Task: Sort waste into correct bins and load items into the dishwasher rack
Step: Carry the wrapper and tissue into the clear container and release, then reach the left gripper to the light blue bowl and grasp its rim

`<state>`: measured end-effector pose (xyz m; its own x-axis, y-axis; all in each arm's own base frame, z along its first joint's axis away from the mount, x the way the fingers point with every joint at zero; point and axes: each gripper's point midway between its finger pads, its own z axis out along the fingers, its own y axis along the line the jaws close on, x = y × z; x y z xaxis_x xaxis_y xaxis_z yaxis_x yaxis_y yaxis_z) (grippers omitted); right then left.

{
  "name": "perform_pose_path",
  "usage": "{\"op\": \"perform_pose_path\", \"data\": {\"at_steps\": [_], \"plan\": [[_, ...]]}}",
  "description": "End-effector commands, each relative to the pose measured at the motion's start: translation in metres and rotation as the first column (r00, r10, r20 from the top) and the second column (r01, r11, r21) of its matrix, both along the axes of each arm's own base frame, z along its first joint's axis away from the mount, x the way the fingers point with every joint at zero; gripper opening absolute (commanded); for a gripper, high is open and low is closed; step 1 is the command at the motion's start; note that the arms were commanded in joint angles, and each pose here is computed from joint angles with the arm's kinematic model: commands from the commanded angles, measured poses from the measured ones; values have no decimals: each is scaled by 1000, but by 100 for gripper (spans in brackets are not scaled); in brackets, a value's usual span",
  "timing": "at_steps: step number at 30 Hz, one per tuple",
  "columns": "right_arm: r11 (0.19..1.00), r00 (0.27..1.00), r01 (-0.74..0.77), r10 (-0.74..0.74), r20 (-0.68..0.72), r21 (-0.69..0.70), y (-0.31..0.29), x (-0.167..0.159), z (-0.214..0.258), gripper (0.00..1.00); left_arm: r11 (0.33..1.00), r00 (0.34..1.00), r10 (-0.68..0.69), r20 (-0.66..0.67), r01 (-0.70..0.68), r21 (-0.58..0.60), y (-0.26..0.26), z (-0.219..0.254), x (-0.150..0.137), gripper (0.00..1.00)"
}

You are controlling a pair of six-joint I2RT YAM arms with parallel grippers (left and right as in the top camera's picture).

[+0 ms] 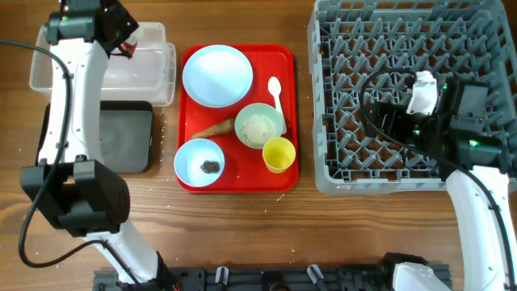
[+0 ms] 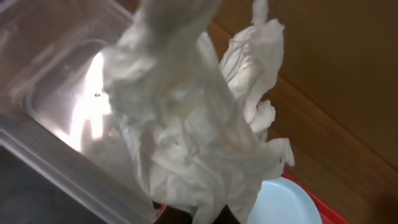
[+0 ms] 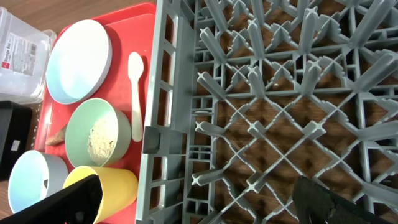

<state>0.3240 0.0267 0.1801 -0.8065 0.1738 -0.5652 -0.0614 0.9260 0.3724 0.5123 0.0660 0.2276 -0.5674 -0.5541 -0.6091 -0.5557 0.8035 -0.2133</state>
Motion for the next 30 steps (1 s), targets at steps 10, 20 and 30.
{"op": "perform_pose_path", "data": {"at_steps": [10, 20, 30], "plan": [[1000, 1000, 14, -14, 15, 1, -2, 5, 8, 100, 972, 967, -170, -189, 196, 128, 16, -96, 31, 4], [1000, 1000, 14, -14, 15, 1, -2, 5, 8, 100, 973, 949, -172, -263, 206, 106, 15, -116, 21, 98], [1000, 1000, 15, -15, 15, 1, -2, 5, 7, 100, 933, 906, -359, -224, 354, -62, -55, -22, -47, 97]]}}
